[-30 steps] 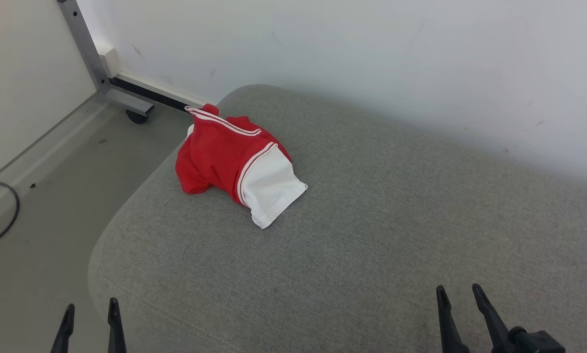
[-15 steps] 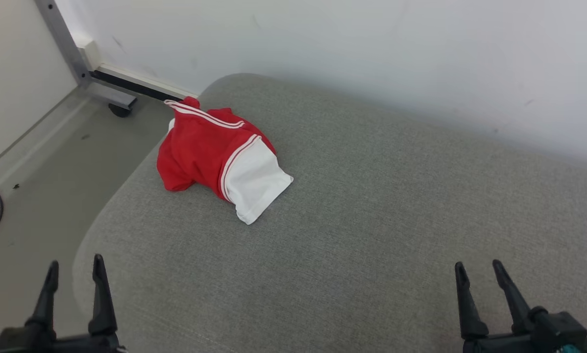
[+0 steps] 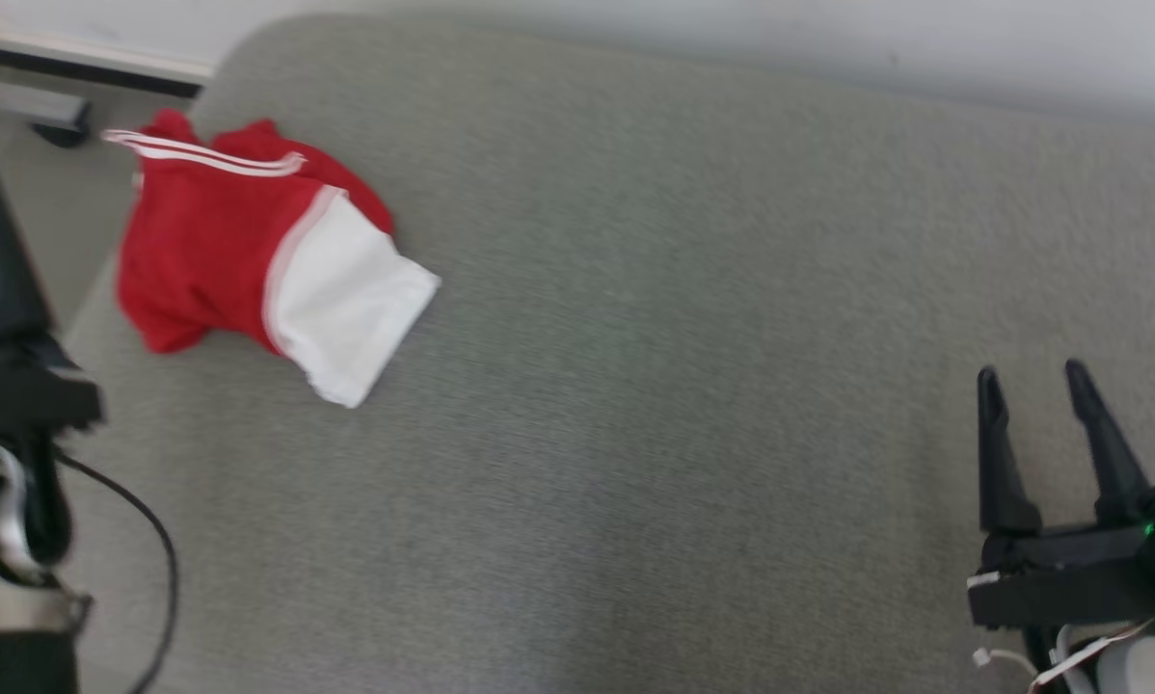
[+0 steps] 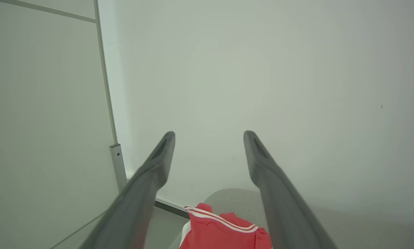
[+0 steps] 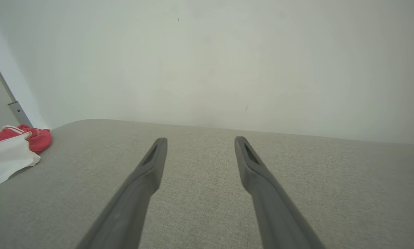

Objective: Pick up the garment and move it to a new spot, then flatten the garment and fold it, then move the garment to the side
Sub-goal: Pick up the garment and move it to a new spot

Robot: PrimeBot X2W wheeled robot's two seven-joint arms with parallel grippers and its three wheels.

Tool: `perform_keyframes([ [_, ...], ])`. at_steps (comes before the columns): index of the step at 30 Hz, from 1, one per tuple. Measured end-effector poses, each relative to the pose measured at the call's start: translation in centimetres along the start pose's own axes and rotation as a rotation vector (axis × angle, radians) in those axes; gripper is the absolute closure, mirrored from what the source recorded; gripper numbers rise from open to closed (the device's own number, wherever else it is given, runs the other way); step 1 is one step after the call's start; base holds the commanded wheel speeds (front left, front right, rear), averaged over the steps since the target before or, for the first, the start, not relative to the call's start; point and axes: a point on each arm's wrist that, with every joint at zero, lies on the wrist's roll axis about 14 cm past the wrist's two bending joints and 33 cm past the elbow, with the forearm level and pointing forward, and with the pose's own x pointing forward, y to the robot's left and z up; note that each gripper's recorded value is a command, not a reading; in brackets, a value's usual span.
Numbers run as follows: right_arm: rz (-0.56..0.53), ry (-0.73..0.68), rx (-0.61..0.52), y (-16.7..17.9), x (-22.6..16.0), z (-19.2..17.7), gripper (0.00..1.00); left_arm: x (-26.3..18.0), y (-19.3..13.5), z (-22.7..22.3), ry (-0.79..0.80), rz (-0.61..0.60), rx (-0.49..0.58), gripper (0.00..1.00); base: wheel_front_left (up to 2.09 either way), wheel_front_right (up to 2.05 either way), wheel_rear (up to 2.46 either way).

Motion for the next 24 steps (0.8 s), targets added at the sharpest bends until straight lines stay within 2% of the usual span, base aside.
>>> perform_keyframes([
  [5,-0.085,-0.014,-0.019,-3.6,0.1,-0.2,0.0,5.0,-1.8,-2.1,0.038,-0.03,0.013,0.0,0.0,0.0,0.0],
  [11,-0.196,0.017,-0.048,-7.9,-1.2,-1.6,0.0,8.5,-3.4,-8.5,0.194,-0.045,0.029,0.0,0.0,0.0,0.0],
  [16,-0.255,0.05,-0.07,-10.1,-2.3,-2.7,0.0,9.0,-4.6,-15.3,0.375,-0.058,0.049,0.0,0.0,0.0,0.0],
  [24,-0.316,0.097,-0.104,-12.3,-4.0,-3.7,0.0,6.5,-5.9,-24.8,0.698,-0.071,0.045,0.0,0.0,0.0,0.0],
])
